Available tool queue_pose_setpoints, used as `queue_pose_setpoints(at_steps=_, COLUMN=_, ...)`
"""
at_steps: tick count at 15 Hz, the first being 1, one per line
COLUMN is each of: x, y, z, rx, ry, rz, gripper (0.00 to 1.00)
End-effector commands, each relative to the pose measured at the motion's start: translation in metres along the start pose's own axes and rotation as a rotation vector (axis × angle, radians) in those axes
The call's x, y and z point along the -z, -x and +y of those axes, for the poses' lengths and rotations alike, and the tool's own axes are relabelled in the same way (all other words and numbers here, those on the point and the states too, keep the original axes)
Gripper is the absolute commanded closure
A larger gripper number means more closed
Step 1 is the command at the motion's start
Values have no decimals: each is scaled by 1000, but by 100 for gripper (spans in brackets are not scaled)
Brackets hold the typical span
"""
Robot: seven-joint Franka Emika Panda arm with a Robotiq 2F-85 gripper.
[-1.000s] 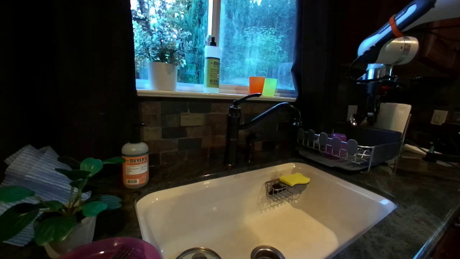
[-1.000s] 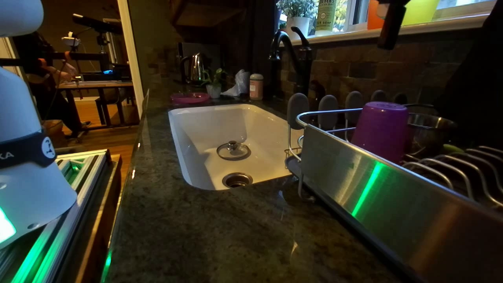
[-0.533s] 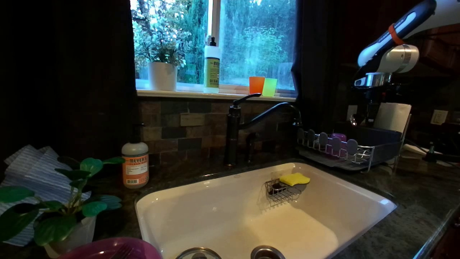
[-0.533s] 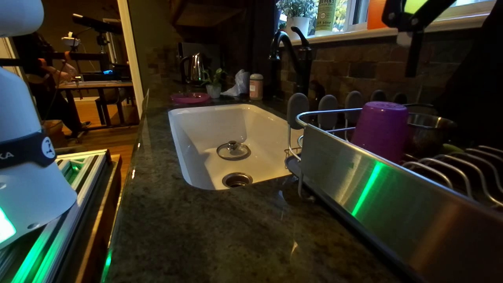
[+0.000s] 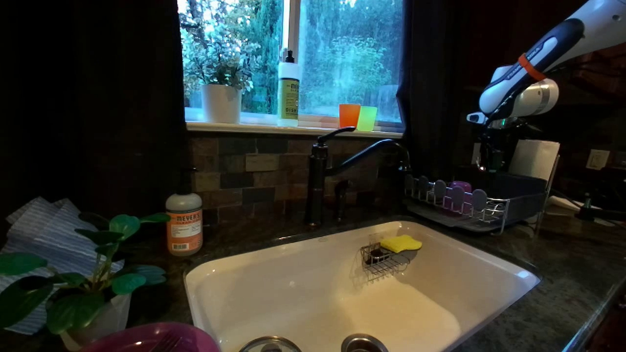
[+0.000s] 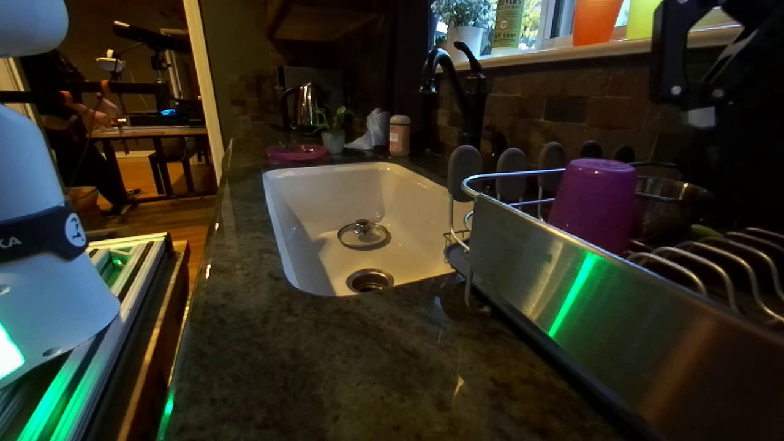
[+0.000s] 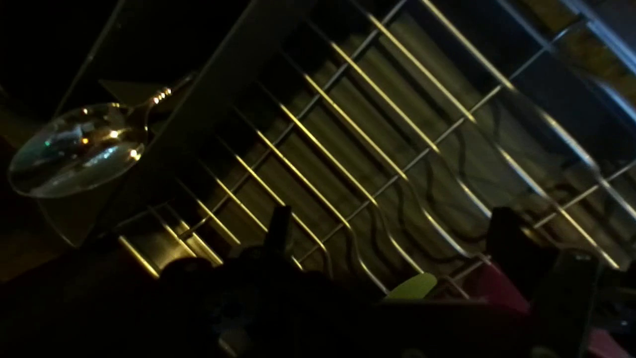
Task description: Put the yellow knife in the utensil holder
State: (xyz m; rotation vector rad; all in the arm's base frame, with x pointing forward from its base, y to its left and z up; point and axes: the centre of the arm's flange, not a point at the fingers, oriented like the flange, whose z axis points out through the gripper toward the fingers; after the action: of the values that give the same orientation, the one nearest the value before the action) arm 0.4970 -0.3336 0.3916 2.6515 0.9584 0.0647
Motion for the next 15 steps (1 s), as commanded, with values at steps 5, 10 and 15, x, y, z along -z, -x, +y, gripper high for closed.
queue_pose_setpoints(at_steps=5, x=-27, y=-18, z=-44, rx=-92, ry=49, rz=97, gripper=0)
queue_pose_setpoints(at_steps=10, x=-28, y=-22, z=-34, rx=-74, ry=46, rz=74, gripper=0)
queue_pose_setpoints(at_steps=15, x=-49, y=-43, z=-31, rx=3, ry=144, rz=24, gripper=0)
